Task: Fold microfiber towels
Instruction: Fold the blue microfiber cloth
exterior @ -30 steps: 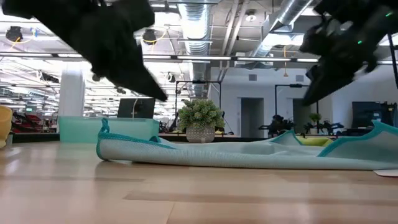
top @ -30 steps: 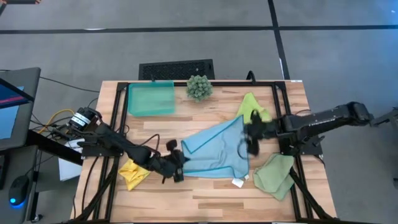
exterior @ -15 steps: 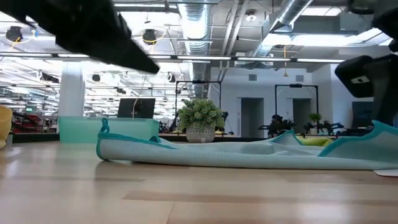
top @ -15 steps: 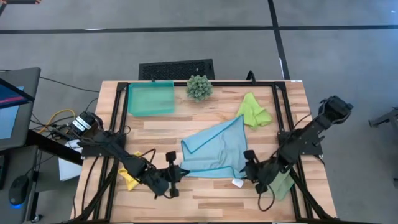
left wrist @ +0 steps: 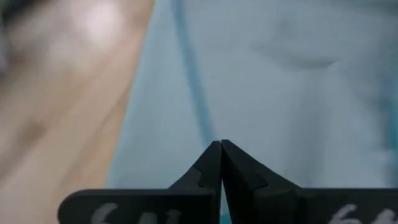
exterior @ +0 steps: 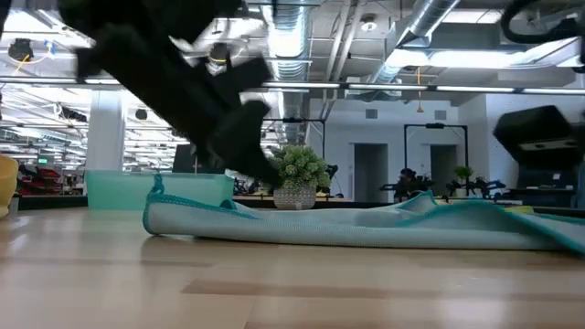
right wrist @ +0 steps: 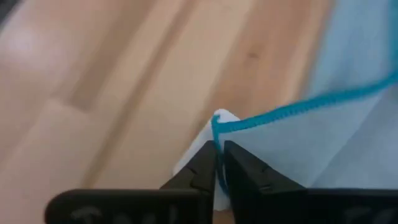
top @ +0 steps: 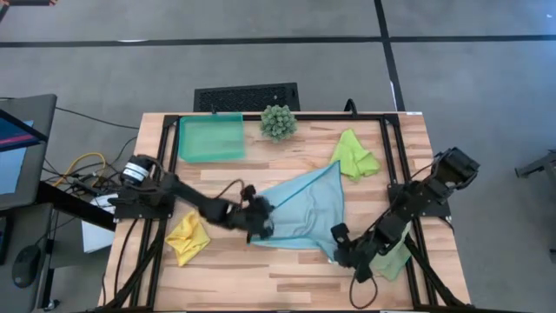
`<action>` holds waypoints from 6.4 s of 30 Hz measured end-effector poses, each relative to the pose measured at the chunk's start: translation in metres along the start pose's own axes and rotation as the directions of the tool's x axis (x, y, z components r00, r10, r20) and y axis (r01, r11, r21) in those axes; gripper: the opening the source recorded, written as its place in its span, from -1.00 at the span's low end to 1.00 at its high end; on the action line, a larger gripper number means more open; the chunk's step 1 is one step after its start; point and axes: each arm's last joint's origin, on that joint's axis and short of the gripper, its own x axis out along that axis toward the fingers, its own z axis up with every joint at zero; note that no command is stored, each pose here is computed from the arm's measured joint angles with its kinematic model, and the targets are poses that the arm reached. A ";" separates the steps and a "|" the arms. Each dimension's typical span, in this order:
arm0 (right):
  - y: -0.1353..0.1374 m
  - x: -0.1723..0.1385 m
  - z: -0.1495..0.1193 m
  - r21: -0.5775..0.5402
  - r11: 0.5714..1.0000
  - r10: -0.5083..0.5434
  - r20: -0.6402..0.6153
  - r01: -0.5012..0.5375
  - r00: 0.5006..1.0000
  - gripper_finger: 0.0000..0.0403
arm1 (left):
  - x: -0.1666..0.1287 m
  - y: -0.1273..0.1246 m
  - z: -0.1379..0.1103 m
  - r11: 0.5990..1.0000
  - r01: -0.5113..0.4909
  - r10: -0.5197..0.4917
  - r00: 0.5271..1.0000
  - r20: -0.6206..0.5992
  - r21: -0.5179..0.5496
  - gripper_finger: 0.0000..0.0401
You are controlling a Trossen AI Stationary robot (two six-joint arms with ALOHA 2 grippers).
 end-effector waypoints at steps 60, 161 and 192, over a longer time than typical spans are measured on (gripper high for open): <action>0.000 -0.056 0.033 -0.049 0.998 -0.004 0.414 0.027 0.910 -0.41 | -0.029 0.026 0.006 0.925 -0.037 0.023 0.999 0.041 0.377 -0.37; -0.121 -0.095 -0.004 0.378 0.724 -0.606 -0.054 0.578 0.794 -0.92 | 0.126 -0.061 0.075 0.787 -0.449 0.324 0.884 0.336 0.424 0.20; -0.096 -0.093 -0.017 0.367 0.742 -0.545 -0.157 0.561 0.824 -0.94 | 0.060 -0.031 0.029 0.689 -0.463 0.622 0.773 -0.127 0.558 -0.51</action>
